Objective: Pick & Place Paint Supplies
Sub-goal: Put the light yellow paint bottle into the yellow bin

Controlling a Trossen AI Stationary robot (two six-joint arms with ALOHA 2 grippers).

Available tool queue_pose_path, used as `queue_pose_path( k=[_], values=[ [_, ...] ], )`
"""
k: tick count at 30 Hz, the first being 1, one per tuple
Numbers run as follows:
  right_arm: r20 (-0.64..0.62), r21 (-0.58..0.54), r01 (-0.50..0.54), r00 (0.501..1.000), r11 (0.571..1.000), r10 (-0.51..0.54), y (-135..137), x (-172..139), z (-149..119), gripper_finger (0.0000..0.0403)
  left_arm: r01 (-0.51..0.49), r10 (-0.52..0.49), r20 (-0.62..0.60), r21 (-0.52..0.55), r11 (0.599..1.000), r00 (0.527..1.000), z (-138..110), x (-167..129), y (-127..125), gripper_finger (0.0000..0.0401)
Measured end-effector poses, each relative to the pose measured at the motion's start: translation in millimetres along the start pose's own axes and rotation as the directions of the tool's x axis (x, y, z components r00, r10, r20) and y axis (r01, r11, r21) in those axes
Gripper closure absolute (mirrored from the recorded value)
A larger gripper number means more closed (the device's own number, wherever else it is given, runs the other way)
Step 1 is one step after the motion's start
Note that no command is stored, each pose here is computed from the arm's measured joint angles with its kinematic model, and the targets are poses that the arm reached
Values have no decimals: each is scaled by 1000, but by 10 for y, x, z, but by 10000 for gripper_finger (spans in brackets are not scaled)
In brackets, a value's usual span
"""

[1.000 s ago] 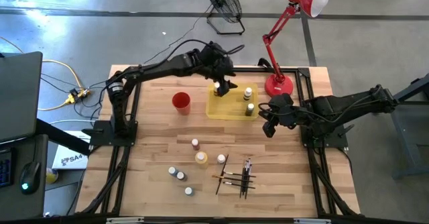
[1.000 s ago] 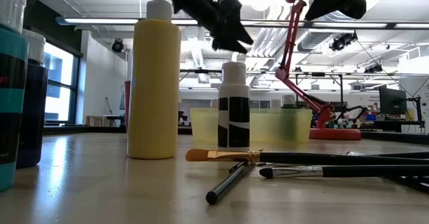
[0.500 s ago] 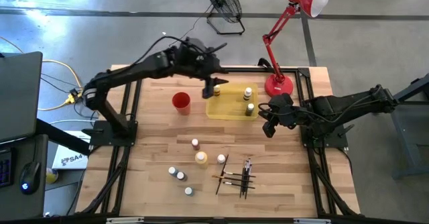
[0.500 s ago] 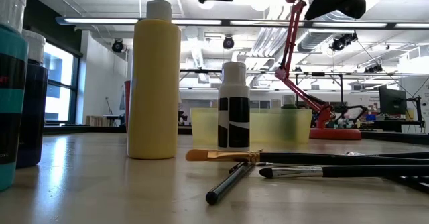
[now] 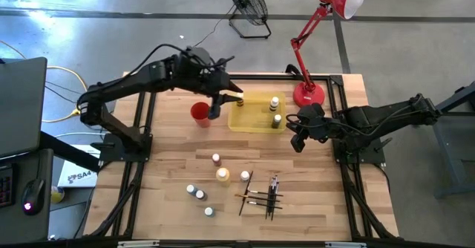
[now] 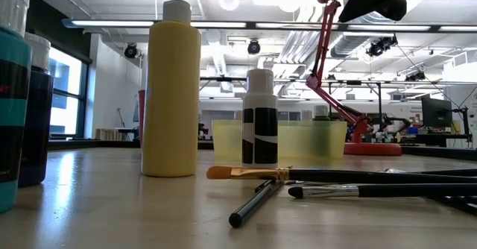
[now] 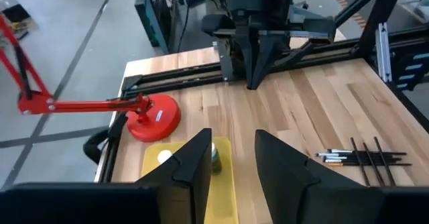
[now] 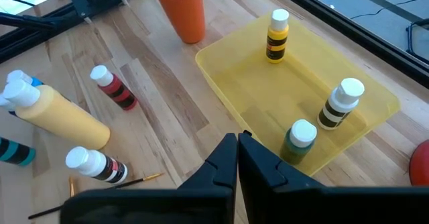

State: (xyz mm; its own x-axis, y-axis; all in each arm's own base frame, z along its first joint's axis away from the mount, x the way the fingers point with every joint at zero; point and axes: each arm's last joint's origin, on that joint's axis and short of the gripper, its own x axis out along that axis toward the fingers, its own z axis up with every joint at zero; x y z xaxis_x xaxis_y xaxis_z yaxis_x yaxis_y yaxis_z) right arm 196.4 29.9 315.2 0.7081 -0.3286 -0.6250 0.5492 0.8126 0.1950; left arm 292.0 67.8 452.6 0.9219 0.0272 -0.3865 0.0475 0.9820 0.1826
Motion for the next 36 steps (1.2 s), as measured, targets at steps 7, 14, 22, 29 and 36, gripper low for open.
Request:
queue_pose_path(
  k=[7,14,22,29,36],
  values=[
    [0,-11,0,1000,1000,0,0,0,0,398,18,-18,-41,-13,1000,999,-25,-192,-48,328],
    [1,-16,0,1000,1000,0,0,-1,1,398,176,-176,12,-15,984,984,-4,-242,-104,366],
    [1,-13,0,1000,1000,0,0,0,0,398,323,-329,43,110,940,943,72,-219,-387,397],
    [9,-8,-3,1000,1000,3,5,0,8,398,295,-296,-10,130,947,955,47,-211,-457,400],
    [7,-8,-5,1000,1000,5,5,0,7,398,373,-379,102,79,925,920,186,-446,-647,401]
  ],
)
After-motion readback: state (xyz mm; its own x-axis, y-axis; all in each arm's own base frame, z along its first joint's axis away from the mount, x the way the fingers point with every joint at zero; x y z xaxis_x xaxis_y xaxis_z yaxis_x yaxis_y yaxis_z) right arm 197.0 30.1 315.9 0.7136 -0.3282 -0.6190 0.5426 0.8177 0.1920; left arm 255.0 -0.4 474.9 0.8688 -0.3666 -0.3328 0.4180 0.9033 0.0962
